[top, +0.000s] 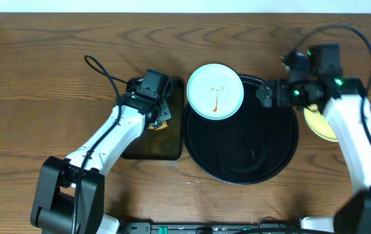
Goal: Clean dirty plates on tray and stack at the side
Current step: 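Move right gripper to the back pale green plate and grasp its rim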
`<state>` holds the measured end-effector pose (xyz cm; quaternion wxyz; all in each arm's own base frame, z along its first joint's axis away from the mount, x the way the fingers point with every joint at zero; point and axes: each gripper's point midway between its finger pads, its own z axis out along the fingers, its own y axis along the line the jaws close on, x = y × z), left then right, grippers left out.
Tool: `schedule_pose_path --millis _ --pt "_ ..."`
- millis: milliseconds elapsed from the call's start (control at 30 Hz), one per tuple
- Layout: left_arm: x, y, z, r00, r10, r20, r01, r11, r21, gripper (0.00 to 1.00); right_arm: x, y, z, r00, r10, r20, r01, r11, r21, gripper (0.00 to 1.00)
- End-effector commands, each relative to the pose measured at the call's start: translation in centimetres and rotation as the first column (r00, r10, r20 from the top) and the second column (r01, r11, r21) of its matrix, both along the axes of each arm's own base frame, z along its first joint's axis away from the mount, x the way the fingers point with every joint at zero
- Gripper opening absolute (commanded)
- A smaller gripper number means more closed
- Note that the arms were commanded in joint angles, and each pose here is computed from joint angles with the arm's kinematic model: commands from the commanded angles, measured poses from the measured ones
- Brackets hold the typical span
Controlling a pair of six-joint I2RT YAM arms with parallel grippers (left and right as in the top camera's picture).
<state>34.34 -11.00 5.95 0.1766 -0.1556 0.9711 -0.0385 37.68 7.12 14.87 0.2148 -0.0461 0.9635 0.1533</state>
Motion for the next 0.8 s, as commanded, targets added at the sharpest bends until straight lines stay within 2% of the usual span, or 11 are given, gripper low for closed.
schedule_pose_path --millis 0,67,100,233,367,600,700,767 --pt "-0.1 0.4 -0.5 0.992 -0.124 -0.007 0.125 0.99 0.063 0.08 2.2 2.4 -0.1 0.992 0.119 0.053 -0.12 0.993 0.021 0.99" --pt "0.0 0.3 -0.5 0.975 -0.223 -0.009 0.223 0.97 0.1 0.08 3.5 3.1 -0.5 0.988 0.125 0.087 -0.128 0.991 0.026 0.99" --pt "0.0 0.3 -0.5 0.965 -0.261 -0.012 0.261 0.959 0.114 0.08 4.0 3.4 -0.8 0.988 0.122 0.096 -0.125 0.992 0.031 0.95" --pt "0.3 0.2 -0.4 0.954 -0.301 -0.005 0.299 0.946 0.129 0.08 5.5 4.7 -2.8 0.989 0.118 0.092 -0.123 0.991 0.047 0.76" --pt "0.4 0.2 -0.3 0.954 -0.3 0.002 0.297 0.946 0.128 0.08 5.8 5.8 -6.4 0.992 0.122 0.026 -0.123 0.991 0.055 0.56" --pt "0.4 0.2 -0.3 0.954 -0.3 0.001 0.297 0.946 0.128 0.08 5.6 5.9 -12.4 0.992 0.057 -0.113 -0.05 0.997 0.063 0.56" --pt "0.4 0.2 -0.3 0.954 -0.3 0.001 0.297 0.946 0.128 0.08 5.4 6.0 -13.5 0.988 0.06 -0.139 -0.051 0.996 0.067 0.47" --pt "0.4 0.2 -0.3 0.954 -0.3 0.001 0.297 0.946 0.128 0.08 5.3 6.0 -13.5 0.988 0.061 -0.142 -0.052 0.996 0.066 0.36"
